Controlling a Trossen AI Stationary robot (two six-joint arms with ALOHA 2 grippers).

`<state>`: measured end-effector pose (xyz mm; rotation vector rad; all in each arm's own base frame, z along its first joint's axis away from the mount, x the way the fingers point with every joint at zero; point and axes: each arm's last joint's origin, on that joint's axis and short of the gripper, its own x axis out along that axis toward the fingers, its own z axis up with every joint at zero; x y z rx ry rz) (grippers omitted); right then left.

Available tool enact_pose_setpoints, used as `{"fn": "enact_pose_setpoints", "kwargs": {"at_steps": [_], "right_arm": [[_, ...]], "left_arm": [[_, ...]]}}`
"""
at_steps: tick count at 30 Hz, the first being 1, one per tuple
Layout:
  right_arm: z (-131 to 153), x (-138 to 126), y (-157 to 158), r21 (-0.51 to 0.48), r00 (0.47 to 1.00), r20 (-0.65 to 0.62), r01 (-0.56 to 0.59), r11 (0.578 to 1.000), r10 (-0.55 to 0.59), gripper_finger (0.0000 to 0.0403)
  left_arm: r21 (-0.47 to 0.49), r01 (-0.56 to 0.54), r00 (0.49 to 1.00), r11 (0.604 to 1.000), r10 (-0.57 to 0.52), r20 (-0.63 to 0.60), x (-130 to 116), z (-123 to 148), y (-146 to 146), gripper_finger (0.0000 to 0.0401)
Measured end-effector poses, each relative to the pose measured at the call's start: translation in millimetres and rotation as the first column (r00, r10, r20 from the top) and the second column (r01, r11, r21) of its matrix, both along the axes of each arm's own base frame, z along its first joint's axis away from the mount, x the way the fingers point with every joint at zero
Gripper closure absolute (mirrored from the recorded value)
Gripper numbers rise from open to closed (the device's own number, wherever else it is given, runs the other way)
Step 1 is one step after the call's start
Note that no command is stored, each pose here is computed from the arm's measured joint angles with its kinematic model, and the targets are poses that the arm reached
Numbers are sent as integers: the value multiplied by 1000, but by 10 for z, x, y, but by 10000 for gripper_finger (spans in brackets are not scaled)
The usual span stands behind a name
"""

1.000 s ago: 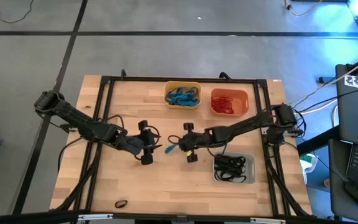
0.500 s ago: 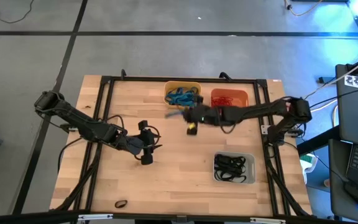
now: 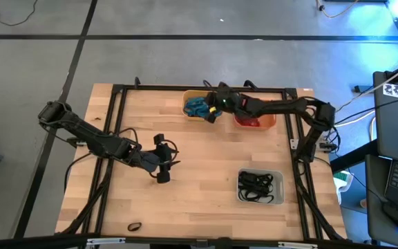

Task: Sort rubber bands into baskets
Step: Put the blue rubber band into the yellow bin, then put the black rubber band into the white bin

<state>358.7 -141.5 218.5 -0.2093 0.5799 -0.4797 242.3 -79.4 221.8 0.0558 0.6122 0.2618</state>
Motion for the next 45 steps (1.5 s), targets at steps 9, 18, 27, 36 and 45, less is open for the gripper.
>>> {"fn": "enact_pose_setpoints", "kwargs": {"at_steps": [9, 18, 27, 36, 45], "right_arm": [[-201, 25, -147, 15, 999, -27, 32, 999, -32, 372], [-204, 16, -152, -6, 997, -43, 60, 998, -60, 245], [242, -48, 296, 28, 989, -144, -29, 999, 32, 210], [353, -93, 1098, 139, 926, -225, -276, 951, 302, 210], [274, -119, 1642, 231, 878, -254, -351, 907, 405, 210]], "left_arm": [[1, 1, 1000, 1000, -1, 1, 1, 1, -1, 226], [10, 8, 1000, 1000, -8, 0, 2, 2, -1, 226], [52, 77, 997, 996, -77, -7, -16, 29, -92, 226], [-3, 209, 972, 978, -208, -108, -166, 239, -420, 226], [-159, 280, 901, 947, -317, -298, -246, 94, -901, 226]]}}
